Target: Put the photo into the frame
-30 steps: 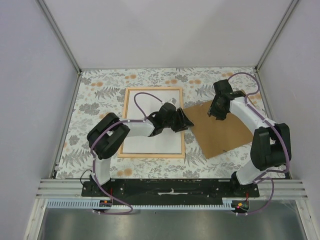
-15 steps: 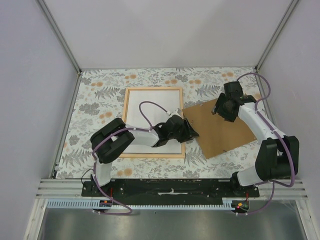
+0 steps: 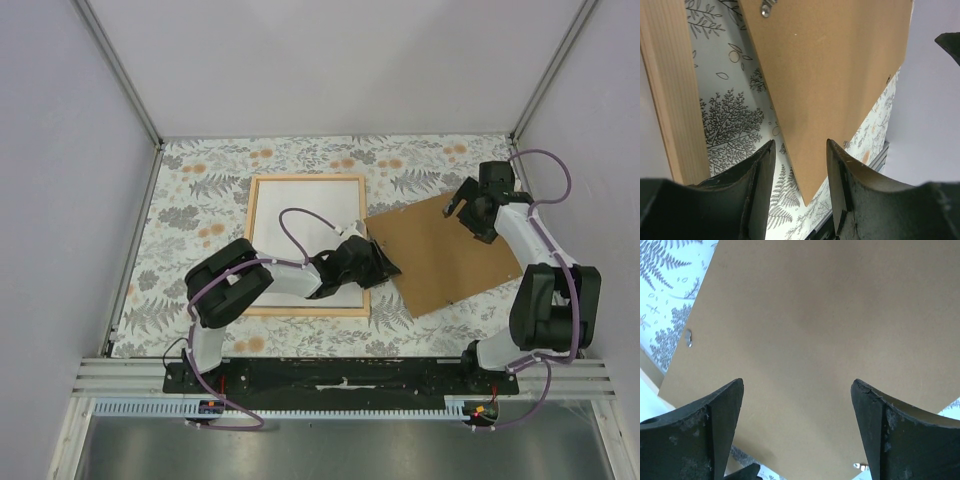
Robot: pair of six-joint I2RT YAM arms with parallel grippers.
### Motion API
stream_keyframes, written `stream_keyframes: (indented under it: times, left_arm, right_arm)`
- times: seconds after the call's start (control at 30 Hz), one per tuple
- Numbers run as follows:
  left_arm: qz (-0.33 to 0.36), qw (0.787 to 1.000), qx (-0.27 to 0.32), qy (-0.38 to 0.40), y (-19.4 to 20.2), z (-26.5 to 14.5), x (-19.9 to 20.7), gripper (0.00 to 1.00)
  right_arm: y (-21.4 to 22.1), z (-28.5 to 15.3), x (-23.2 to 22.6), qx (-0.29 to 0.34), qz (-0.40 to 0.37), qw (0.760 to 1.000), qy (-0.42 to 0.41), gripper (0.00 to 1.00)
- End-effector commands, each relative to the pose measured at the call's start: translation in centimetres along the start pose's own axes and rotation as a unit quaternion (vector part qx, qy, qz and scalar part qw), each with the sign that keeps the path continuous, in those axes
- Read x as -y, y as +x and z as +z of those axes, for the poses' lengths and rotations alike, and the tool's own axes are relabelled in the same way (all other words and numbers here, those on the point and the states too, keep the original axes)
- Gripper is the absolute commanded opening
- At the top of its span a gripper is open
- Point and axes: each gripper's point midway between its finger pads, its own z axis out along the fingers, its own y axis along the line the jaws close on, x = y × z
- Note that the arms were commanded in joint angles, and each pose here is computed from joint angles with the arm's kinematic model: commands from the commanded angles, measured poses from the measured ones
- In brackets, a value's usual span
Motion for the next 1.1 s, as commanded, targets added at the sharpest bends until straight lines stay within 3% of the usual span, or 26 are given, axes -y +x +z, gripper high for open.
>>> stream_keyframes:
  times: [0.0, 0.47, 1.07]
  left_arm:
    - [-0.020, 0.999, 0.019, 0.016, -0.6, 0.9, 1.2, 0.52]
    - [-0.011, 1.000, -0.004, 0.014, 0.2, 1.8, 1.1, 0.52]
    - [0.001, 0.999, -0.039, 0.012, 1.2, 1.9, 0.6, 0.52]
  right_arm:
    - [-3.9, 1.6, -0.8, 0.028, 0.020, 0.999, -0.021, 0.96]
    - [-11.3, 7.3, 1.0, 0.044, 0.076, 0.996, 0.025, 0.98]
    - [-14.3, 10.3, 6.6, 0.044, 0.095, 0.987, 0.121, 0.97]
